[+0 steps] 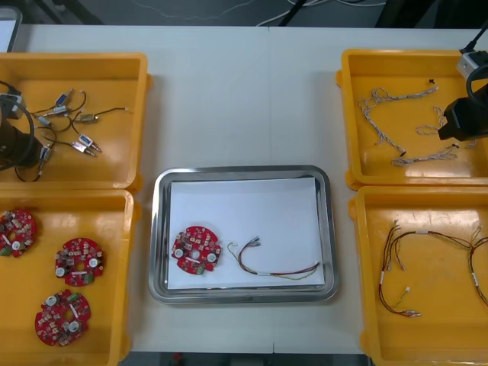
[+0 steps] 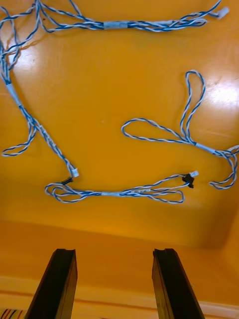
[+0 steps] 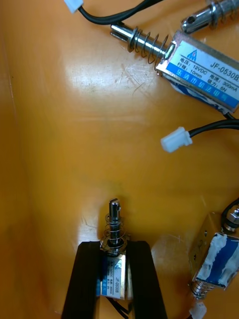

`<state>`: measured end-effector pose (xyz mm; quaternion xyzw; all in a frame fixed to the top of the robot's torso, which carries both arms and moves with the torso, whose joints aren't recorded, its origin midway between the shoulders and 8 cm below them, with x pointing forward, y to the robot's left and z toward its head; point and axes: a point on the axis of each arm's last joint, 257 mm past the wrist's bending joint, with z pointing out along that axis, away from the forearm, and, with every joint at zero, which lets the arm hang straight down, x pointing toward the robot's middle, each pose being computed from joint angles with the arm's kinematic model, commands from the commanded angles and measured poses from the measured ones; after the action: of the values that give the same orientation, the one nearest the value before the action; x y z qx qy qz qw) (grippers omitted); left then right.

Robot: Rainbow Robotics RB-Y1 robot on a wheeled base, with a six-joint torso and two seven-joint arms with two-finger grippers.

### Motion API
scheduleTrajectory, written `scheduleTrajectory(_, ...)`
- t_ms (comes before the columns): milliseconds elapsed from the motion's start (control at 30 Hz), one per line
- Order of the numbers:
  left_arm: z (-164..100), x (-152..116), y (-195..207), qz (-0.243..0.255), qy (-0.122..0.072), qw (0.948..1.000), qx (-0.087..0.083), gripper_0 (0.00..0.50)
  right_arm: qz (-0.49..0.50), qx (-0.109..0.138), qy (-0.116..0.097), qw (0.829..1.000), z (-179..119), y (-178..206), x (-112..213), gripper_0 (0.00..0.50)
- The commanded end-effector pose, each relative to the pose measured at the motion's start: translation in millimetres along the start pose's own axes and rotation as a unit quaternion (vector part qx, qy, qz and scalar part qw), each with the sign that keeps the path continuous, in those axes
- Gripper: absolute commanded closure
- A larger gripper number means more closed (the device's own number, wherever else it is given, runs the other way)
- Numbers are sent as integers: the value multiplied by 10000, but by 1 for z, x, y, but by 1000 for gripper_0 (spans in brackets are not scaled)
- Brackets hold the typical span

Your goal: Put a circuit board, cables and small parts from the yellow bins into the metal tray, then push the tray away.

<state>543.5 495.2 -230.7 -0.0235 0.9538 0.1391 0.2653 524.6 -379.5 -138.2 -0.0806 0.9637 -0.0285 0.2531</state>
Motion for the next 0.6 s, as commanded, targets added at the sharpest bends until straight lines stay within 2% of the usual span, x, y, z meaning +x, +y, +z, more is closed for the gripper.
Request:
scheduleTrajectory(33,1,-4,-8,481,-60,9988,-2,500,-268,292,-230,9989,-8,-20,-24,58)
scheduleTrajectory(200,-3,-4,-13,475,-45,9988,74,500,81,242,-170,9995,5,-30,-25,59)
scheduleTrajectory(433,-23,-8,-15,393,1,9990,199,500,247,259,-56,9993,14,-36,-24,60)
scheduleTrajectory(500,-29,-11,-17,383,-15,9990,250,500,182,312,-55,9993,18,-35,-25,58)
scheduleTrajectory(600,-41,-11,-18,284,18,9987,424,500,68,377,41,9993,30,-32,-20,60)
